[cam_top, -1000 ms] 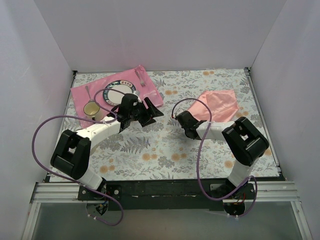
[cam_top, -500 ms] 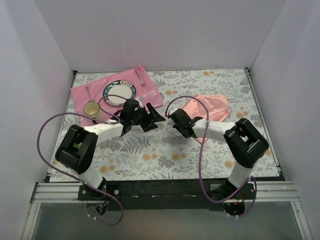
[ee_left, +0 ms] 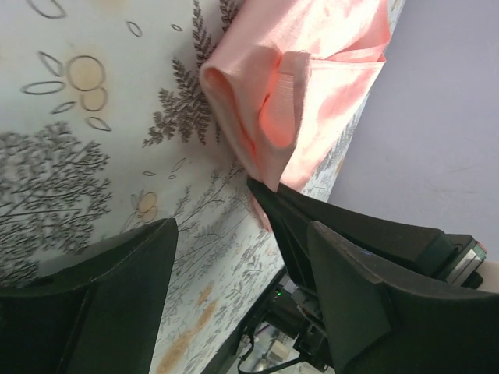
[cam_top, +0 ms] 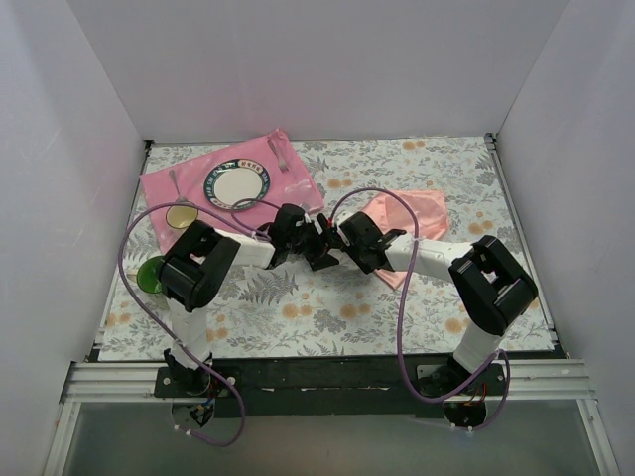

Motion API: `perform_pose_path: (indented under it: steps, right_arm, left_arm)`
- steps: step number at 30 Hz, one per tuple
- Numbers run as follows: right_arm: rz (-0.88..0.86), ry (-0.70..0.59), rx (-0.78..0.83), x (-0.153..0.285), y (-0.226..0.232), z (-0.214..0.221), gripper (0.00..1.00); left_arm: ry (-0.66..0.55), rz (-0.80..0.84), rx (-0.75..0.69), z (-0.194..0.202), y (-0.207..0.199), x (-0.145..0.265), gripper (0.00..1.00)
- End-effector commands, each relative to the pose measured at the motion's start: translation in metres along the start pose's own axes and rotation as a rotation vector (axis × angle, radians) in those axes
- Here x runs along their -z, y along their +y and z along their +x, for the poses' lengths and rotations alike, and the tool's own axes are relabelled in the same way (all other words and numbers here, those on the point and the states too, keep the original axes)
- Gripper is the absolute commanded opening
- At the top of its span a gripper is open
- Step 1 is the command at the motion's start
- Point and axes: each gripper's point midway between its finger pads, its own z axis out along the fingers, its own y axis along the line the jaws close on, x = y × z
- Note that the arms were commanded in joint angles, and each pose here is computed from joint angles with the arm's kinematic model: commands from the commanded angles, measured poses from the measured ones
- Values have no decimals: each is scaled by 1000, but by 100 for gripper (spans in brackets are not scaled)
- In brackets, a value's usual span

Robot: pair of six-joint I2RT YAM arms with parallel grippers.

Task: Fold the napkin, place the utensils inside, and roll it up
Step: Roll the napkin with the utensil

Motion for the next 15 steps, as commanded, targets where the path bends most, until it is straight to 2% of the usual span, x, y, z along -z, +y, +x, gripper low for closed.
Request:
perform_pose_path:
  steps: [1, 10, 15]
  right_arm:
    - [-50, -44, -53, 13, 1, -12, 6]
    - [-51, -70, -93, 17, -6, -14, 8]
    - [-55, -81, -91, 18, -6, -16, 8]
  left_arm:
    - [-30, 39, 8, -4, -18, -11, 68]
    - [-10, -59, 134, 1, 12, -46, 60]
    - [-31, -74, 146, -4, 19, -52, 54]
